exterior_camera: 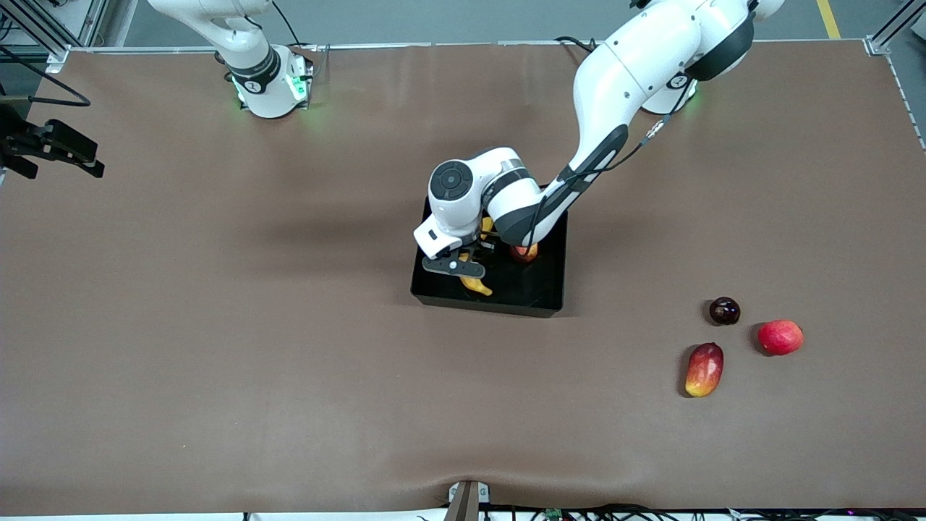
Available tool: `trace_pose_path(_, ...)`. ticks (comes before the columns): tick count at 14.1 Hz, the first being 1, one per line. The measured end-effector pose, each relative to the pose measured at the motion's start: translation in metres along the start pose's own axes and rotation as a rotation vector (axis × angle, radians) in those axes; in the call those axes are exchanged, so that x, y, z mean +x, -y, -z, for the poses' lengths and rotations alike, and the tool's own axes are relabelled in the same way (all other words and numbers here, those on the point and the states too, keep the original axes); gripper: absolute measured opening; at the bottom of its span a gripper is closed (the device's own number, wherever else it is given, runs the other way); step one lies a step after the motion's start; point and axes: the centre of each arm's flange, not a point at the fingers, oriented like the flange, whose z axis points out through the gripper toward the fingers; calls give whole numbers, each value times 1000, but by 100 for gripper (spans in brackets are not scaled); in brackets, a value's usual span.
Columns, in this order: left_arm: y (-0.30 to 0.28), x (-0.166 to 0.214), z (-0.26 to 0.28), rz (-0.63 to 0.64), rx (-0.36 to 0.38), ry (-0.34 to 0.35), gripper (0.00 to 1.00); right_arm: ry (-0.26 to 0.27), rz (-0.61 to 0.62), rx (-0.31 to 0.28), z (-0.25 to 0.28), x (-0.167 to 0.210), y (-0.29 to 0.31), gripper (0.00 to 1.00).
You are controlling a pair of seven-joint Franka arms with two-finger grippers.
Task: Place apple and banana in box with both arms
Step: 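Carry the banana with the left gripper and lower it into the tray, then open the left gripper to release the banana in the tray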
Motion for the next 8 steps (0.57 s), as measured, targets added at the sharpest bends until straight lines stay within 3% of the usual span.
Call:
trace_pose_path(4,-3,-2,-7,-8,11,-11,36,0,0,0,0,0,0,100)
trace_pose_path(8,-2,6,0,4,-3,-32,71,0,0,0,0,0,0,100)
